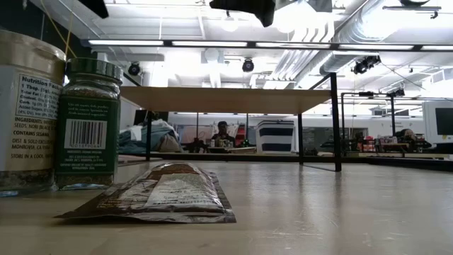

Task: Shelf spices
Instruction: Put the green seasoning bottle on the shelf

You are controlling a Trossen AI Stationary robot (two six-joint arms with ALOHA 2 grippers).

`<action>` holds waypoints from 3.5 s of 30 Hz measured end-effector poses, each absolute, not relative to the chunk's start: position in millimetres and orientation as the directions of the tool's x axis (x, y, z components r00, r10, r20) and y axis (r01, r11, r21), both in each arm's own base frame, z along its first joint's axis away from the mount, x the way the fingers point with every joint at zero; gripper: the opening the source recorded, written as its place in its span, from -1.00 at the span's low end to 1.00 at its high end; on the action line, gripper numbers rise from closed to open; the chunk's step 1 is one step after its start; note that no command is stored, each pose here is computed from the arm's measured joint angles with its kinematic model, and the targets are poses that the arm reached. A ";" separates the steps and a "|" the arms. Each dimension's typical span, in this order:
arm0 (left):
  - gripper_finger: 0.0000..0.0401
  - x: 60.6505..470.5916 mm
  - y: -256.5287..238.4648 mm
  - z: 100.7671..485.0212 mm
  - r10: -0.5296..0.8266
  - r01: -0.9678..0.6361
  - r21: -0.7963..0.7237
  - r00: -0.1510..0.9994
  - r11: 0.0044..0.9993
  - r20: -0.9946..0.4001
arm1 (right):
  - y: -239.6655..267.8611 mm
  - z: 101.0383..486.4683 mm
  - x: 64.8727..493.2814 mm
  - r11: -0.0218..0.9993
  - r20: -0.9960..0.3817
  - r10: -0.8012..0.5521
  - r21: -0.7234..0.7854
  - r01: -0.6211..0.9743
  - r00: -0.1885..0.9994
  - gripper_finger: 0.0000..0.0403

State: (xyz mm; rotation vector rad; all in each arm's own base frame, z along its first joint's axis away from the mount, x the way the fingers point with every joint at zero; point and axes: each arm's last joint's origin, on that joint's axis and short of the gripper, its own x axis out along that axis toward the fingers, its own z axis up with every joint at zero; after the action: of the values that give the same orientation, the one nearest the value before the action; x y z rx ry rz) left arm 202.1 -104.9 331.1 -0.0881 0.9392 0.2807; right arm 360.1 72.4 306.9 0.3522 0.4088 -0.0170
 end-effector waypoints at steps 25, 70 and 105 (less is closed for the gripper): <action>-0.76 279.2 -127.2 259.0 0.085 -0.088 0.054 0.396 0.995 -0.915 | 57.5 344.0 314.2 0.963 -0.435 0.027 0.253 0.093 0.900 0.52; -0.16 282.1 -138.2 281.3 -0.199 0.210 -0.112 0.457 0.971 -0.867 | 57.7 341.5 313.0 0.968 -0.460 0.031 0.236 0.088 0.887 0.52; 0.58 312.5 -149.5 219.6 -0.118 0.203 -0.051 0.336 0.978 -0.934 | 58.4 337.3 310.6 0.957 -0.505 0.065 0.276 0.089 0.861 0.52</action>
State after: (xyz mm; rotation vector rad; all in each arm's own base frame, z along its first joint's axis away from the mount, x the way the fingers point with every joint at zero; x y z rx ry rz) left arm 312.5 -149.5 219.6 0.0792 1.2101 -0.2096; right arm 310.6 58.4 337.3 0.2980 0.5358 -0.0127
